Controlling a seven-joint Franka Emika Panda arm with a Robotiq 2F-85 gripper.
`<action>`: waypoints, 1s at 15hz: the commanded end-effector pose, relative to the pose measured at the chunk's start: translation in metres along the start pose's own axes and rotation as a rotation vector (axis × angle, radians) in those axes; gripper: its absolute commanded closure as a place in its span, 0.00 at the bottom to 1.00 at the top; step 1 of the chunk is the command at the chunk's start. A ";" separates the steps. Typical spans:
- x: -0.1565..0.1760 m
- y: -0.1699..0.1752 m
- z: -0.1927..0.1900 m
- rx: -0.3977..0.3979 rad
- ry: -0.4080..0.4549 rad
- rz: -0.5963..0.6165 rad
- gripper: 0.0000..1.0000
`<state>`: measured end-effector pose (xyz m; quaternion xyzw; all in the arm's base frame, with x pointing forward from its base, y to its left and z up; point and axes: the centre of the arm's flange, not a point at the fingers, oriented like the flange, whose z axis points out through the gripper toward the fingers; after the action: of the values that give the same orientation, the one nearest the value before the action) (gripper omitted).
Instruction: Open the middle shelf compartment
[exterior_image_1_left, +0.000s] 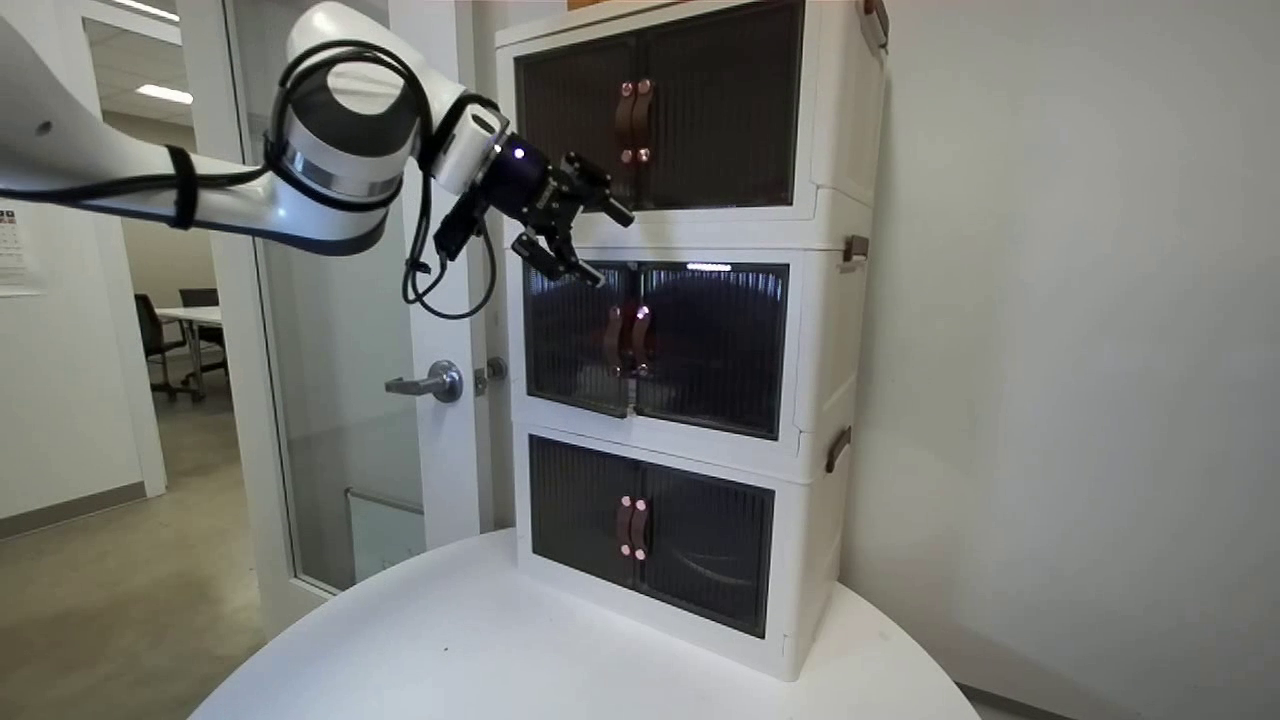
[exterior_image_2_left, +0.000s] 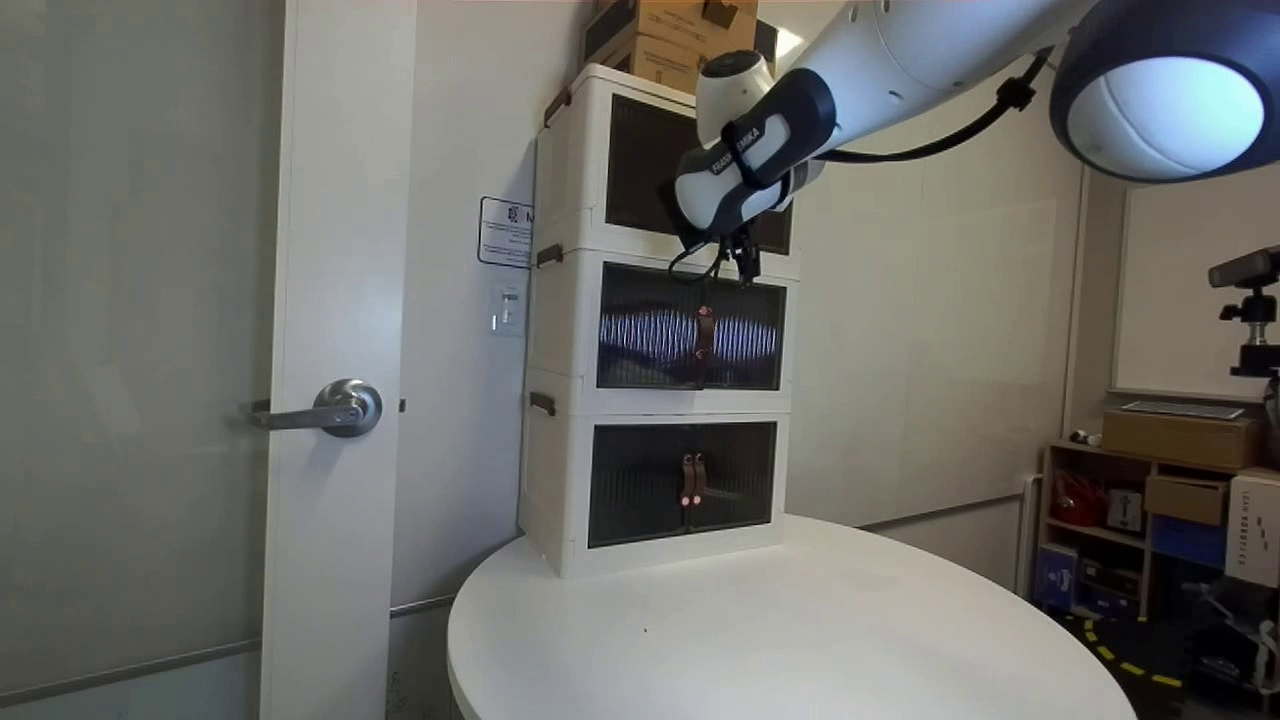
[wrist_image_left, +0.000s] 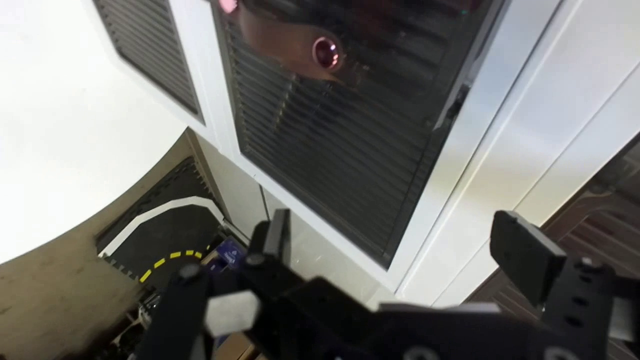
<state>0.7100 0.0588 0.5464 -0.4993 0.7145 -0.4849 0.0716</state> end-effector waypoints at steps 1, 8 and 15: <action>-0.009 -0.014 0.014 0.087 -0.134 0.046 0.00; -0.012 -0.006 0.041 0.079 -0.355 0.105 0.00; -0.001 0.008 0.060 -0.008 -0.447 0.092 0.00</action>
<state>0.7392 0.0319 0.5104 -0.5432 0.7086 -0.3797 0.2421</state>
